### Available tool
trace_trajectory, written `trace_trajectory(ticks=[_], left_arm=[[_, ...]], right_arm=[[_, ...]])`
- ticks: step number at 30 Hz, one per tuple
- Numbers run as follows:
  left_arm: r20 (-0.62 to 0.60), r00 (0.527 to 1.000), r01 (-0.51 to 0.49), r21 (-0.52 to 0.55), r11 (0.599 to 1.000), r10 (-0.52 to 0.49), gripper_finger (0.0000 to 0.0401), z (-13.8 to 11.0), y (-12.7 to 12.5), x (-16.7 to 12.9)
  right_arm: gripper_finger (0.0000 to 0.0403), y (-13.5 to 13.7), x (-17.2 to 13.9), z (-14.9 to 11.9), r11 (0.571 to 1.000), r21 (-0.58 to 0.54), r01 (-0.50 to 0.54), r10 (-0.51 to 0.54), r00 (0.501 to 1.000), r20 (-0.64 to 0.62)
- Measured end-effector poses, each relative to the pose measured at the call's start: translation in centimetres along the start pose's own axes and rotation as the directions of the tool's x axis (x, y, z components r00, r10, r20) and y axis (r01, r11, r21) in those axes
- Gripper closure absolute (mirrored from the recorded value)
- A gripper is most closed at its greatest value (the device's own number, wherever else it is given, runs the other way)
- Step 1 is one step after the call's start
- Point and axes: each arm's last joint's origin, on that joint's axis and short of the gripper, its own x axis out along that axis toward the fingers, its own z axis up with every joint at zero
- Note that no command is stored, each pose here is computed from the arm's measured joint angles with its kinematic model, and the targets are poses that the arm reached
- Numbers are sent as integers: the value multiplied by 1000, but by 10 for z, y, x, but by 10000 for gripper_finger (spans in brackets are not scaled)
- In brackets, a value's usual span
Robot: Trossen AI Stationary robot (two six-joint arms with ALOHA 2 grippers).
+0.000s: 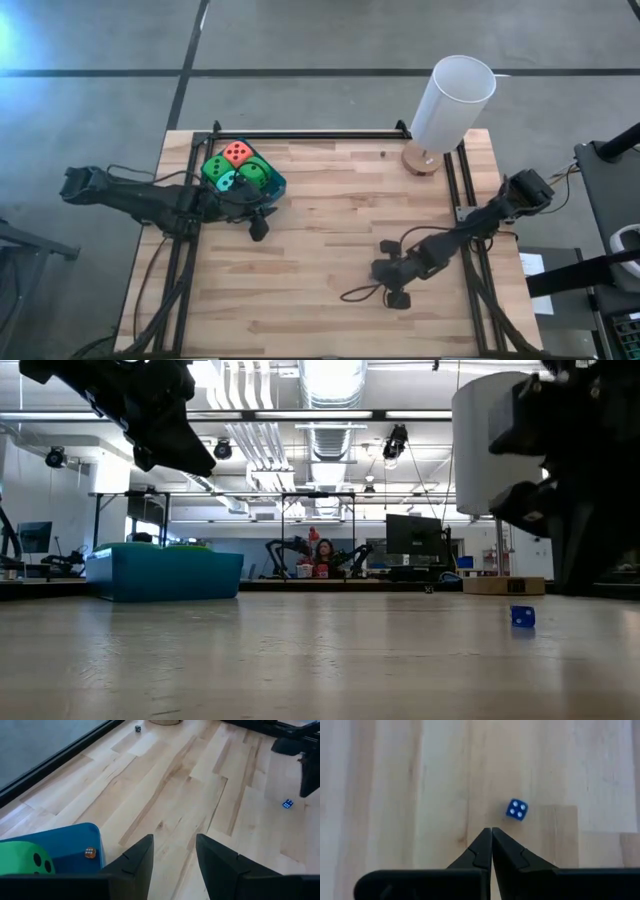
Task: Pick & Place Dice
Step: Put the small blue dice into the blue bin
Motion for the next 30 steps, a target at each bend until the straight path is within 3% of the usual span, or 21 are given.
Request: trace_trajectory(ticks=[11, 30], left_arm=[[3, 1000, 1, -1, 1000, -1, 248, 0, 0, 0], [4, 1000, 3, -1, 1000, -3, 246, 0, 0, 0]], right_arm=[[394, -7, 21, 0, 999, -9, 37, -37, 999, -37], [394, -33, 34, 23, 988, -97, 120, -109, 988, 104]])
